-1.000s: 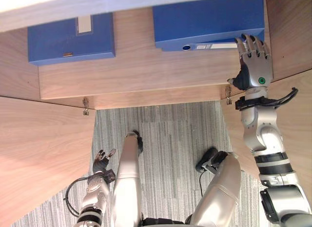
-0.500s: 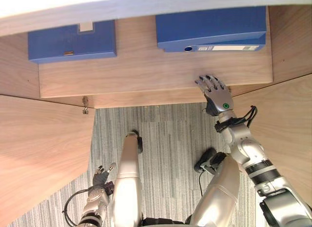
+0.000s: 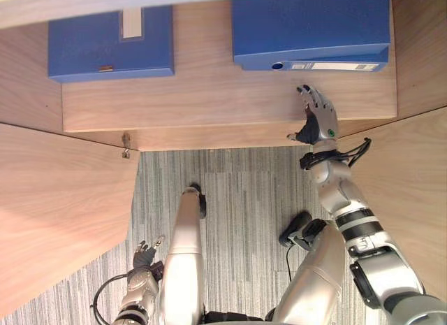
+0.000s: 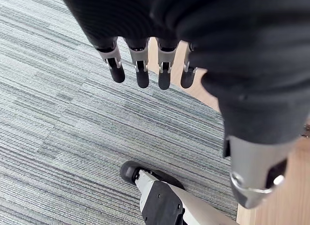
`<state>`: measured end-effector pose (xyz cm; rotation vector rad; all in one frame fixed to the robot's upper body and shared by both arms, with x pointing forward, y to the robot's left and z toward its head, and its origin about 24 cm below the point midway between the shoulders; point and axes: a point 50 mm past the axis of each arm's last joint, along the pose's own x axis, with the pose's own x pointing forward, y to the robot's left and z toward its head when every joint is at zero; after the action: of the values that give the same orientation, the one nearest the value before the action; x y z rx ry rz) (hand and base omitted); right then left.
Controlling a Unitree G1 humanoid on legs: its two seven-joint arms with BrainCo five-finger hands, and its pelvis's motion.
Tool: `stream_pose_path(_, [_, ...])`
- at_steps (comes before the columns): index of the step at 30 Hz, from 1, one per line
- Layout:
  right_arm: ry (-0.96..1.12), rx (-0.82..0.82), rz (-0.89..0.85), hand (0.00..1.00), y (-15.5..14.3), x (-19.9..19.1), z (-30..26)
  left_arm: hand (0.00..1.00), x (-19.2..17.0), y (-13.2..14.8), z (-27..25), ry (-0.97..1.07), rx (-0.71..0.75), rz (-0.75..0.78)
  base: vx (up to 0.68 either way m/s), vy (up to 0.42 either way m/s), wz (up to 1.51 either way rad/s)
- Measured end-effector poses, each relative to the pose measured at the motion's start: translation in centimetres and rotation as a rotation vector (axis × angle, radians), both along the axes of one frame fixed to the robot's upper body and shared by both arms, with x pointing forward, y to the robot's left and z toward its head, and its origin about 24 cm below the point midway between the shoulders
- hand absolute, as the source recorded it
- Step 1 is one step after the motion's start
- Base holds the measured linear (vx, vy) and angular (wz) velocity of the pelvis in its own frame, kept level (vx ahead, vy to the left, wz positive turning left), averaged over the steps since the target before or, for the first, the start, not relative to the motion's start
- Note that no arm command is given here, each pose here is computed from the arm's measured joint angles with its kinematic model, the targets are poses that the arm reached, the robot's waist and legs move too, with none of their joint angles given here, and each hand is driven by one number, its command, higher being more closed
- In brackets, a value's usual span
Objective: Walk over to the cabinet, pick up the folder, carry it to the office cabinet, place the folder inside the office cabinet, then close the office cabinet door
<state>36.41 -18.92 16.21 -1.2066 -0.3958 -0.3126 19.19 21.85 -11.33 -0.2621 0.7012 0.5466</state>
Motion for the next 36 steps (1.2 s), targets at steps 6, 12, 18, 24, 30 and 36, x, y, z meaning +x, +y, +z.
stream_pose_path(6, [0.011, 0.039, -0.004, 0.0, -0.1, 1.3, 2.1, 0.0, 0.3, 0.0, 0.2, -0.02, -0.013, 0.011, 0.0, 0.003, -0.01])
stream_pose_path(12, [0.052, 0.029, 0.0, 0.0, 0.1, 2.4, 3.6, 0.0, 0.4, 0.1, 0.4, -0.03, -0.047, 0.042, 0.0, 0.01, -0.01])
stream_pose_path(18, [0.074, -0.031, 0.016, 0.0, 1.2, 3.7, 5.9, 0.0, 0.9, 0.3, 0.8, -0.064, -0.088, 0.075, -0.03, 0.013, -0.08])
stream_pose_path(24, [0.112, -0.008, 0.02, 0.0, 1.3, 4.5, 8.4, 0.0, 1.1, 0.2, 0.9, -0.089, -0.126, 0.091, -0.02, -0.005, -0.02])
stream_pose_path(30, [0.128, 0.016, 0.021, 0.0, 0.6, 4.6, 9.7, 0.0, 1.1, 0.1, 1.0, -0.099, -0.145, 0.103, -0.01, -0.003, 0.02])
stream_pose_path(36, [0.137, -0.009, 0.028, 0.0, 0.0, 4.4, 10.6, 0.0, 0.8, 1.2, 1.1, -0.122, -0.152, 0.15, 0.02, 0.014, 0.0])
